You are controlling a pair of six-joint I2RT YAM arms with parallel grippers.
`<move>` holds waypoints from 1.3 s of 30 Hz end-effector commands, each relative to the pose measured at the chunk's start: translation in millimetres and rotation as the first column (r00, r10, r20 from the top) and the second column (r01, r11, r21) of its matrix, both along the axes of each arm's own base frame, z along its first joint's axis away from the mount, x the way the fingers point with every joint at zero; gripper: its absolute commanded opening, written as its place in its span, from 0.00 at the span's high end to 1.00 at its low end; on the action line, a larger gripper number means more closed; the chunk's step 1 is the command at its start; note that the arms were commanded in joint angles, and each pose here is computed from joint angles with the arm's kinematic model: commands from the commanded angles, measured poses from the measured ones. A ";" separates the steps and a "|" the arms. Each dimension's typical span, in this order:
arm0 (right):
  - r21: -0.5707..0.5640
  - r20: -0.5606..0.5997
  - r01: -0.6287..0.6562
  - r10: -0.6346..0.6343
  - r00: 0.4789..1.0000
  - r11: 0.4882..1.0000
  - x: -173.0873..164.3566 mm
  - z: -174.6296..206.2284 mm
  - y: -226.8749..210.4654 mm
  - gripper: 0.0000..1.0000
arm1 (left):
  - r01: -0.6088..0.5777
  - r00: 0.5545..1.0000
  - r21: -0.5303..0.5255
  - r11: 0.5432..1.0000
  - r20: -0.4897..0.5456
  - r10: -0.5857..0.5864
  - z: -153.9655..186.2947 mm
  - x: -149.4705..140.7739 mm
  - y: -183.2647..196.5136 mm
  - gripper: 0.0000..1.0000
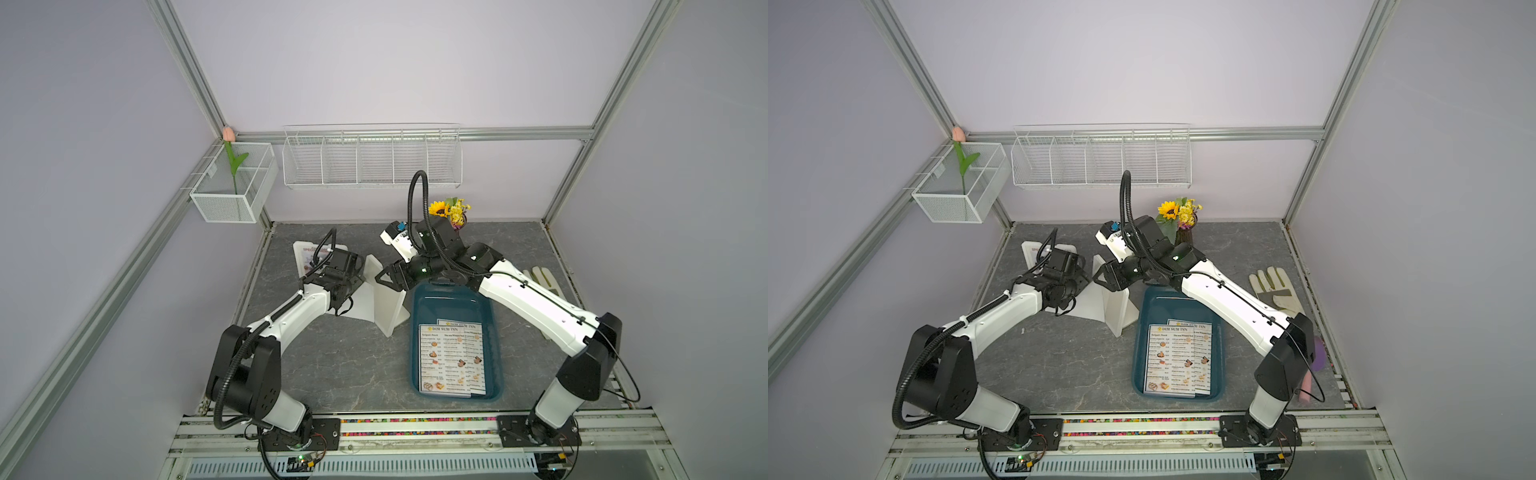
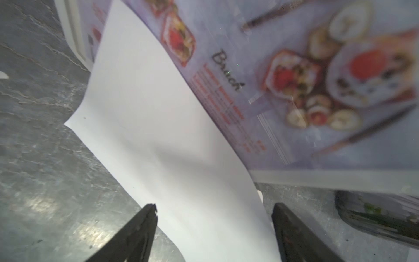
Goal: Replace the menus in the menu holders
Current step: Adjust the menu at the center of the board.
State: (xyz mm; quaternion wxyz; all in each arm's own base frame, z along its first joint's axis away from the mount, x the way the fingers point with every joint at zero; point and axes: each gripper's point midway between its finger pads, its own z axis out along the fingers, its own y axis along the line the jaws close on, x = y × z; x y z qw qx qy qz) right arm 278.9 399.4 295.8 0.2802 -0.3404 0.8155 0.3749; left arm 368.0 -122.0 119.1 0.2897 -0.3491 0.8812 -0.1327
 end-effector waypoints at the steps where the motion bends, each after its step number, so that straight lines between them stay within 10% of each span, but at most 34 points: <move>1: 0.012 0.007 -0.021 0.021 1.000 1.000 -3.7 5.2 -1.6 0.48 | -0.043 0.999 -0.007 0.999 -0.011 0.043 2.1 -23.2 11.6 0.22; 31: 0.020 -0.028 -0.053 0.054 0.998 0.998 -2.8 -5.5 11.9 0.49 | -0.179 0.970 0.097 0.979 -0.149 0.192 -12.1 -178.0 97.0 0.24; 39: -0.003 -0.039 -0.015 0.015 0.999 1.000 2.5 -14.7 9.2 0.49 | -0.108 0.991 0.109 0.988 -0.068 0.116 30.1 -148.3 86.6 0.22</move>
